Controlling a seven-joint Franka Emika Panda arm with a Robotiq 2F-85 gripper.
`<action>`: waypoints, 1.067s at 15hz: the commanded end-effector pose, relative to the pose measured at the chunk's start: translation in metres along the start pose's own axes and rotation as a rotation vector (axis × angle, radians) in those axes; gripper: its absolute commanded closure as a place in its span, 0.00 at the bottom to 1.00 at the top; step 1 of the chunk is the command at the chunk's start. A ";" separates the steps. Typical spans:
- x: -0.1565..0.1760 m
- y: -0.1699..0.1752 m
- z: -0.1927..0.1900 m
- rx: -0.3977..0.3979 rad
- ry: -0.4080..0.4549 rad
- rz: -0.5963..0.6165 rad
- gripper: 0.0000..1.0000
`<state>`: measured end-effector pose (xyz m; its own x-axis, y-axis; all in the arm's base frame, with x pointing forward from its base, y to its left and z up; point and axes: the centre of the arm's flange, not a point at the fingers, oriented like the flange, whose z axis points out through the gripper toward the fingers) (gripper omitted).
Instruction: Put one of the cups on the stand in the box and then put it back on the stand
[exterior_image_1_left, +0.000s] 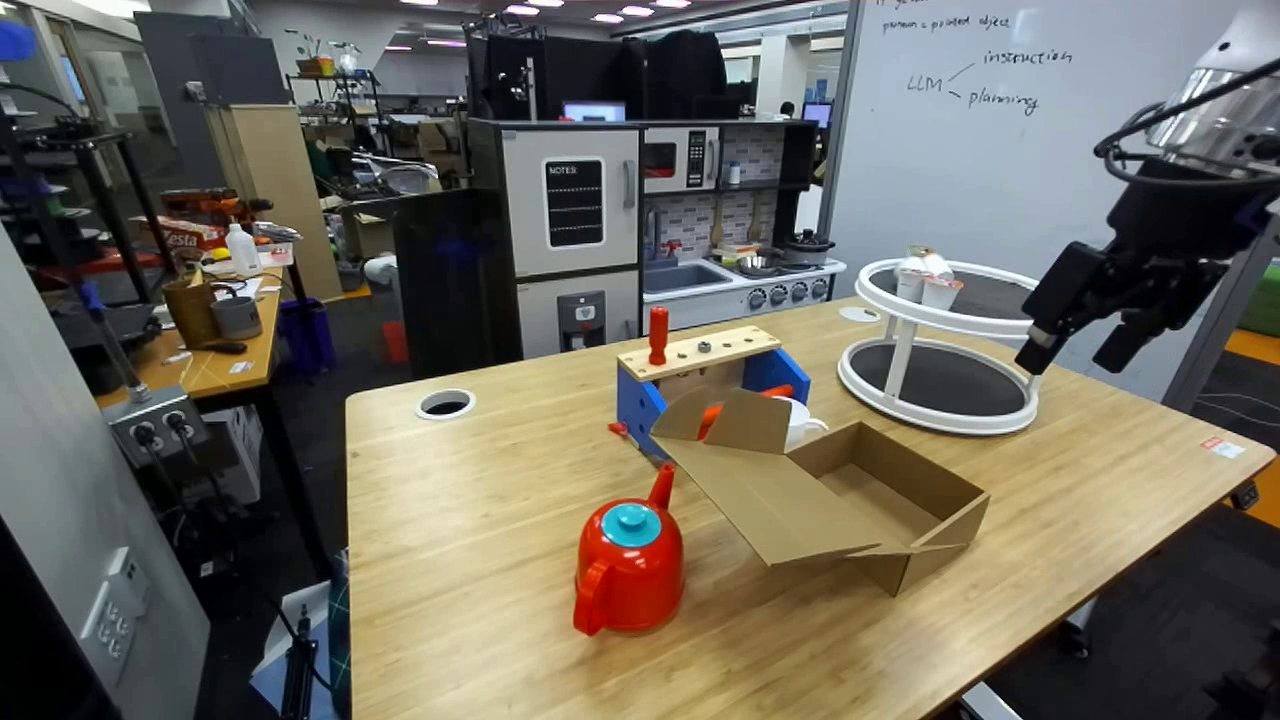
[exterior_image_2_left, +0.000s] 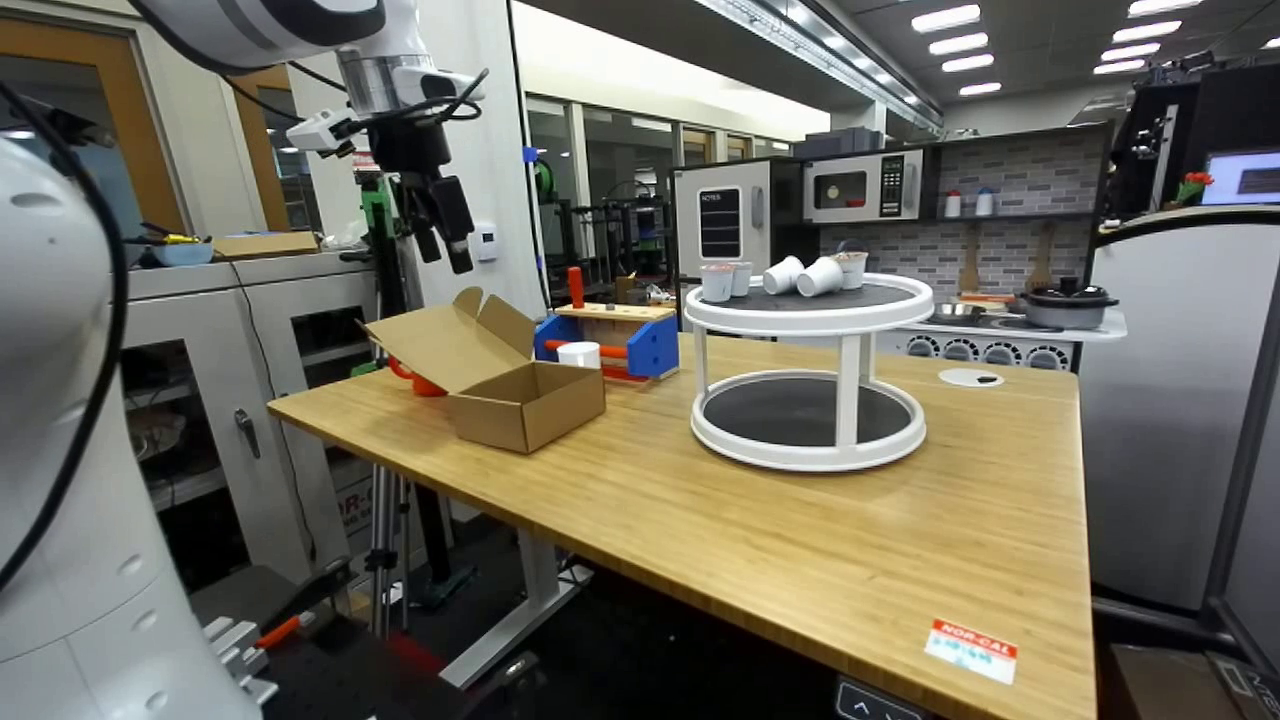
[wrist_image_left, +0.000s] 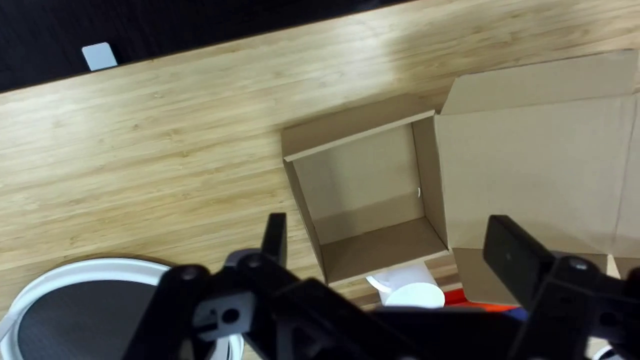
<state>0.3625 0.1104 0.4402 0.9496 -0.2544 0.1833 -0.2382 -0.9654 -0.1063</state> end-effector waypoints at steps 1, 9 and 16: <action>0.035 -0.004 -0.001 0.015 -0.009 0.066 0.00; 0.045 0.005 -0.004 0.037 -0.027 0.069 0.00; 0.044 0.005 -0.004 0.037 -0.028 0.068 0.00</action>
<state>0.4027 0.0941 0.4516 0.9370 -0.3169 0.1469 -0.2948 -0.9431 -0.1538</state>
